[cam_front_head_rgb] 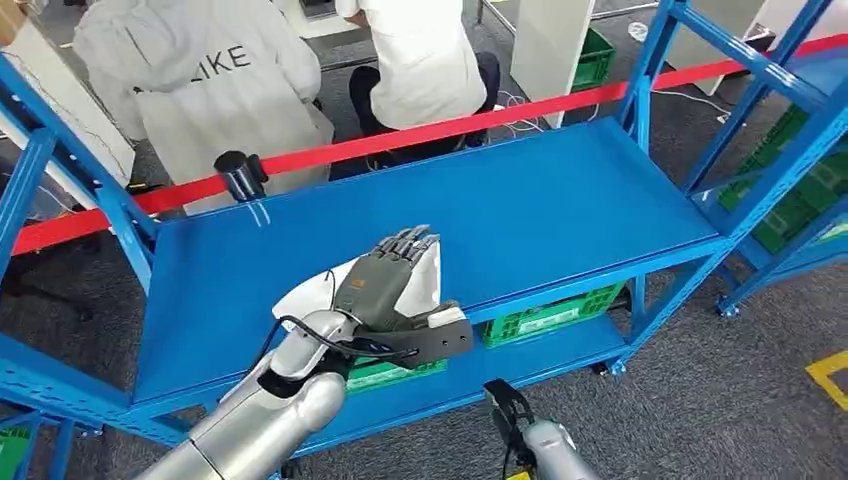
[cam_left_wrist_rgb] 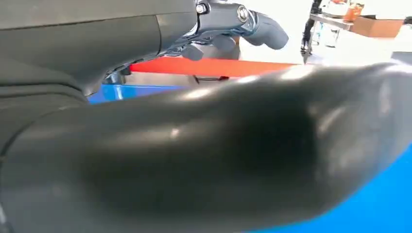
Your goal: Take the parts from the cabinet and place them on the table.
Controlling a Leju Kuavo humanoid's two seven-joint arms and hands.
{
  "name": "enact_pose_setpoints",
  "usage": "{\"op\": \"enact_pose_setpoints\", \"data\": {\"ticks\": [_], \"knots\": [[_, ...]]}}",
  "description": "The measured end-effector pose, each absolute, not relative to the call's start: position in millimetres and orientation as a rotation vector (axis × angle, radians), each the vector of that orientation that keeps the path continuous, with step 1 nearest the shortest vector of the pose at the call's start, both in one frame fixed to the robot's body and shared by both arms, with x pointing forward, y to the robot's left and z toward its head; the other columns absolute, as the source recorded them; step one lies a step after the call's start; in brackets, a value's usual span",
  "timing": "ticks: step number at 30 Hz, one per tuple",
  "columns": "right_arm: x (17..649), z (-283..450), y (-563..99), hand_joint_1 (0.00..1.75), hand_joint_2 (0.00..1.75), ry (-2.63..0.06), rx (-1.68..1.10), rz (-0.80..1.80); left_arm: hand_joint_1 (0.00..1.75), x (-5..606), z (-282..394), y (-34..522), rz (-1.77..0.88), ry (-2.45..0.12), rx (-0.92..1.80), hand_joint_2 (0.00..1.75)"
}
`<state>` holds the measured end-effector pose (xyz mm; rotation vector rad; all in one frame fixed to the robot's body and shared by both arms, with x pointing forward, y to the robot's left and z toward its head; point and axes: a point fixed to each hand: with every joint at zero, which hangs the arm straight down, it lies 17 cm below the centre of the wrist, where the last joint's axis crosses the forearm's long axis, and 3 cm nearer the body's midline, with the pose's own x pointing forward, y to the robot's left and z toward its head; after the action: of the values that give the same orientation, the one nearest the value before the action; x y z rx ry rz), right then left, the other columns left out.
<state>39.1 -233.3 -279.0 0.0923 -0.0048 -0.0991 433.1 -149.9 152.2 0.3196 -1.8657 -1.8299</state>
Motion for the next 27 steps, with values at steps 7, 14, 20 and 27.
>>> {"op": "enact_pose_setpoints", "data": {"ticks": [7, 14, 20, 27], "knots": [[37, -278, -224, 0.00, 0.00, -0.002, 0.109, -0.092, 0.00, 435, 152, -149, -1.827, -1.859, 0.326, 0.00], [37, -279, -230, 0.00, 0.00, -0.002, 0.102, -0.089, 0.00, 435, 156, -151, -1.829, -1.871, 0.330, 0.00], [39, -279, -235, 0.00, 0.00, -0.005, 0.094, -0.109, 0.00, 437, 150, -147, -1.824, -1.846, 0.351, 0.00], [42, -278, -233, 0.00, 0.00, -0.010, 0.107, -0.097, 0.00, 470, 161, -128, -1.791, -1.792, 0.561, 0.00]]}}
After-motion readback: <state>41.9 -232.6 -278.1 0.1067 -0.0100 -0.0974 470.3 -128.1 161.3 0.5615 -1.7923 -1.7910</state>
